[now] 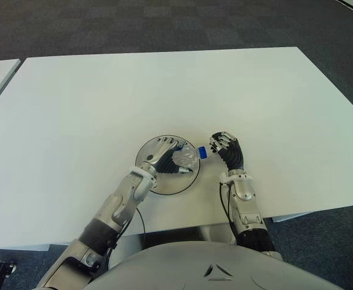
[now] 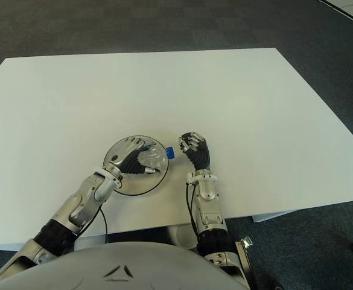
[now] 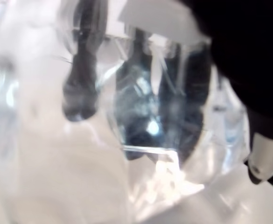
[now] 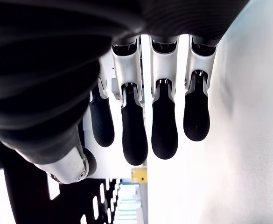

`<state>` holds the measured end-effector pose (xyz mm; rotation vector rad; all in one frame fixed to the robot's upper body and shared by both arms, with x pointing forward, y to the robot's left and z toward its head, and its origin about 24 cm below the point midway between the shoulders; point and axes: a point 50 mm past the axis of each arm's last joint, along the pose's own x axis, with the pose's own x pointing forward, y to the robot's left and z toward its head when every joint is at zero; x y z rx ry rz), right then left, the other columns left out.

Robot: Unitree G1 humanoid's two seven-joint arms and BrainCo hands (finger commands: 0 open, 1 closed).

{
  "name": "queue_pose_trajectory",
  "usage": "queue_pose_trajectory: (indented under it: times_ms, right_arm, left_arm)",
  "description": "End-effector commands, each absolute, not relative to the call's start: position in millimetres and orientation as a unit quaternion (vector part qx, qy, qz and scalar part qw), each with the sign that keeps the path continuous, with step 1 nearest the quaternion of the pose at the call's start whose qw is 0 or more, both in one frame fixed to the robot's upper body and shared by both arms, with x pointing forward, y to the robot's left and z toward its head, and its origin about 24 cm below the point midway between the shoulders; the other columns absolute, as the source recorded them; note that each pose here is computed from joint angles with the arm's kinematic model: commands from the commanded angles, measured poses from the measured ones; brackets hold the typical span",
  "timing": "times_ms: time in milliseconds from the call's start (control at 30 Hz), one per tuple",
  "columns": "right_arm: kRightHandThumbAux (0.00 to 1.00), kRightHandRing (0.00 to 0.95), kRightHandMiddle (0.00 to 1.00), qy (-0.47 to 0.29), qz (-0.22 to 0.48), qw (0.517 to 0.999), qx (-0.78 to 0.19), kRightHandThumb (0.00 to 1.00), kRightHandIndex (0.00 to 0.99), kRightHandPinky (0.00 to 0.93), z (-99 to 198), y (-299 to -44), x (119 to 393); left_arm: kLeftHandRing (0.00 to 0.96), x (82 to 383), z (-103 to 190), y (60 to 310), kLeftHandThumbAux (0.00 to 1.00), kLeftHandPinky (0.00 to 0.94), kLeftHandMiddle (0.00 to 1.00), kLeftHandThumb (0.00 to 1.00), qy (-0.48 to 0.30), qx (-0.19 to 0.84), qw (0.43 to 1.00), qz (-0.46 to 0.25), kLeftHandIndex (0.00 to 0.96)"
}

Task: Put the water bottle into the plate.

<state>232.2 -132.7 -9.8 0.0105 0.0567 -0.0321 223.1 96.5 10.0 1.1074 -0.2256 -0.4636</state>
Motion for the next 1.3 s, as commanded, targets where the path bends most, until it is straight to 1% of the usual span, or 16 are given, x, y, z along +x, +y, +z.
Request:
queue_pose_trajectory:
  times_ms: [33, 367, 533, 667, 800, 967, 1033, 1067, 1100, 1133, 1167, 1200, 1267, 1300]
  right_arm:
    - [0.729, 0.607, 0.602, 0.037, -0.018, 0.999, 0.021, 0.705, 0.432, 0.612, -12, -130, 230]
    - [0.728, 0.607, 0.601, 0.034, -0.019, 0.999, 0.022, 0.706, 0.432, 0.614, -12, -131, 230]
    - [0.729, 0.608, 0.599, 0.033, -0.021, 0.999, 0.023, 0.706, 0.432, 0.617, -12, -131, 230]
    - [0.729, 0.609, 0.599, 0.033, -0.021, 0.999, 0.024, 0.706, 0.432, 0.617, -11, -131, 230]
    - [0.729, 0.610, 0.600, 0.033, -0.022, 0.999, 0.026, 0.707, 0.432, 0.618, -11, -131, 230]
    - [0.729, 0.612, 0.603, 0.031, -0.021, 0.999, 0.027, 0.707, 0.432, 0.622, -11, -131, 230]
    - [0.729, 0.613, 0.604, 0.031, -0.021, 0.999, 0.028, 0.707, 0.432, 0.623, -11, -131, 230]
    - [0.729, 0.613, 0.605, 0.031, -0.021, 0.999, 0.028, 0.707, 0.432, 0.623, -11, -131, 230]
    - [0.729, 0.613, 0.605, 0.032, -0.021, 0.999, 0.028, 0.707, 0.432, 0.623, -11, -131, 230]
    - [0.729, 0.613, 0.606, 0.032, -0.021, 0.999, 0.027, 0.707, 0.432, 0.622, -11, -131, 230]
    - [0.729, 0.614, 0.606, 0.032, -0.021, 0.999, 0.027, 0.707, 0.432, 0.621, -11, -131, 230]
    - [0.729, 0.614, 0.606, 0.032, -0.021, 0.999, 0.027, 0.707, 0.432, 0.621, -11, -131, 230]
    - [0.729, 0.614, 0.607, 0.032, -0.021, 0.999, 0.026, 0.707, 0.433, 0.622, -11, -131, 230]
    - [0.729, 0.614, 0.607, 0.032, -0.021, 0.999, 0.025, 0.707, 0.433, 0.622, -11, -131, 230]
  left_arm:
    - [0.529, 219, -10, 105, 0.653, 0.791, 0.505, 0.947, -0.064, 0.551, 0.800, -0.231, 0.379]
    - [0.531, 222, -15, 108, 0.653, 0.797, 0.506, 0.947, -0.053, 0.556, 0.800, -0.217, 0.378]
    - [0.529, 223, -17, 109, 0.653, 0.783, 0.505, 0.947, -0.049, 0.559, 0.803, -0.201, 0.380]
    - [0.527, 223, -17, 110, 0.652, 0.765, 0.505, 0.947, -0.065, 0.569, 0.799, -0.182, 0.384]
    - [0.536, 223, -17, 111, 0.646, 0.708, 0.518, 0.947, -0.100, 0.578, 0.794, -0.158, 0.395]
    - [0.541, 225, -20, 113, 0.644, 0.629, 0.524, 0.946, -0.109, 0.566, 0.802, -0.154, 0.395]
    - [0.540, 225, -22, 113, 0.653, 0.564, 0.533, 0.894, -0.108, 0.565, 0.802, -0.163, 0.395]
    - [0.452, 225, -22, 114, 0.572, 0.484, 0.454, 0.791, -0.108, 0.565, 0.801, -0.168, 0.358]
    - [0.420, 225, -22, 114, 0.543, 0.455, 0.426, 0.753, -0.108, 0.565, 0.799, -0.173, 0.344]
    - [0.367, 225, -23, 114, 0.501, 0.401, 0.376, 0.692, -0.108, 0.565, 0.798, -0.177, 0.312]
    - [0.332, 226, -23, 114, 0.474, 0.366, 0.345, 0.653, -0.108, 0.567, 0.796, -0.183, 0.292]
    - [0.303, 226, -24, 114, 0.470, 0.333, 0.316, 0.622, -0.108, 0.569, 0.794, -0.187, 0.268]
    - [0.206, 227, -24, 114, 0.476, 0.223, 0.221, 0.519, -0.107, 0.573, 0.789, -0.196, 0.193]
    - [0.187, 227, -24, 115, 0.480, 0.201, 0.202, 0.499, -0.106, 0.574, 0.787, -0.199, 0.179]
